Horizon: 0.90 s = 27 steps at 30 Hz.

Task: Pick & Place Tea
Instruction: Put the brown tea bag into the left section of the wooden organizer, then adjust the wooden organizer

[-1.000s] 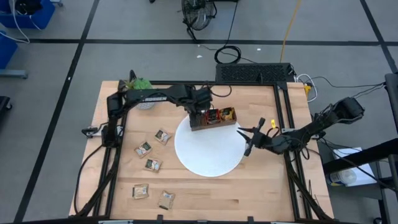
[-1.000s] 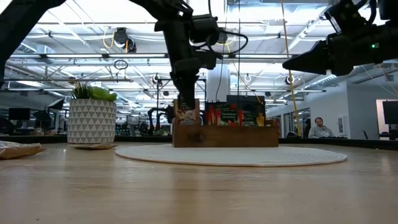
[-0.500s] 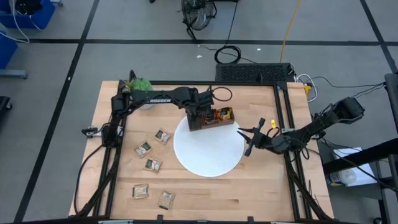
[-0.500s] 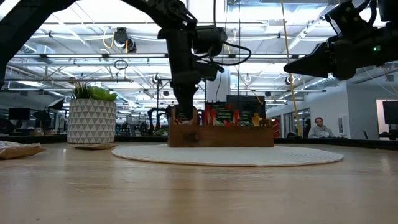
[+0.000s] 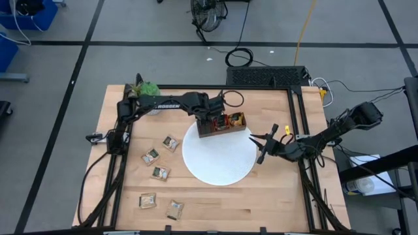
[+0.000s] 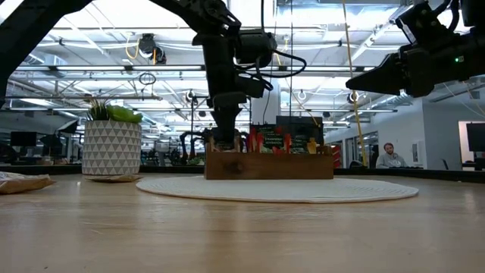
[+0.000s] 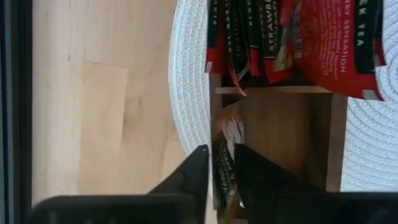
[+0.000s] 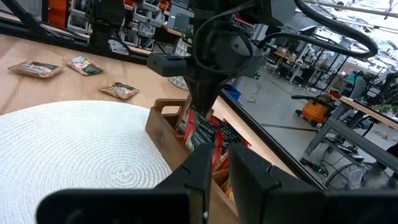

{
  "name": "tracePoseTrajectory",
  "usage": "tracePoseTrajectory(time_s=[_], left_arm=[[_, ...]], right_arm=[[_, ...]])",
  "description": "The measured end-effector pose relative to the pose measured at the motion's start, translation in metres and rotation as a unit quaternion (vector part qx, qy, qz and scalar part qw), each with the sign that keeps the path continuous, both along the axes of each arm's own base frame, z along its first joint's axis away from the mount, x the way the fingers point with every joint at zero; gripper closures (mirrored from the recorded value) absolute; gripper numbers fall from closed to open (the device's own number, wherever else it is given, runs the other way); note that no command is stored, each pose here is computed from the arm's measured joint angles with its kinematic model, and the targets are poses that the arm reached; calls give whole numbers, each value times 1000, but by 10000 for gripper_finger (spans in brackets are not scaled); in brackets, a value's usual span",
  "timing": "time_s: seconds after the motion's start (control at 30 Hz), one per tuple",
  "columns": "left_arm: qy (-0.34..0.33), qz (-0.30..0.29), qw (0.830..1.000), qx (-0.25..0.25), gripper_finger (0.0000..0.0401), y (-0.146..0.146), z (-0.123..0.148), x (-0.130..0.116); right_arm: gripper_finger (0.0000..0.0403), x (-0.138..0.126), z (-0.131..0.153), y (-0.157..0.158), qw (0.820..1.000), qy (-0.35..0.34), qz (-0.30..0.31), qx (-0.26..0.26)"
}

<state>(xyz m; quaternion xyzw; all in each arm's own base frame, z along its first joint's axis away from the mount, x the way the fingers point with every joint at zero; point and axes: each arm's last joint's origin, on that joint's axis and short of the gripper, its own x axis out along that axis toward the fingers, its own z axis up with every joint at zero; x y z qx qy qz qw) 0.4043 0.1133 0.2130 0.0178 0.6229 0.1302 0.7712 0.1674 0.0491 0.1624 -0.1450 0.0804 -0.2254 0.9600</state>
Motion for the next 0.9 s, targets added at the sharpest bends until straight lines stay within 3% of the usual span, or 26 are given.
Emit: tracePoseTrajectory(time_s=[0.2,0.3,0.4,0.5,0.63,0.77,0.9], left_arm=[[5,-10,1000,10,251,-2,2,0],[-1,-7,1000,21,229,-6,15,-6],[-50,19,998,28,221,-11,42,-12],[-134,9,990,37,224,-17,74,-19],[-284,-65,956,30,238,-24,93,-34],[-375,-78,923,41,252,-26,76,-59],[-459,-65,885,42,260,-36,69,-86]], right_arm=[[358,0,0,0,1000,1,0,1],[358,0,-2,0,1000,9,-1,1],[358,-1,-5,-1,1000,23,-2,-4],[358,-1,-7,-2,1000,28,-8,-1],[358,1,-10,-13,998,36,-52,6],[358,5,-6,-48,989,30,-145,-3],[373,18,5,-95,994,59,-77,45]])
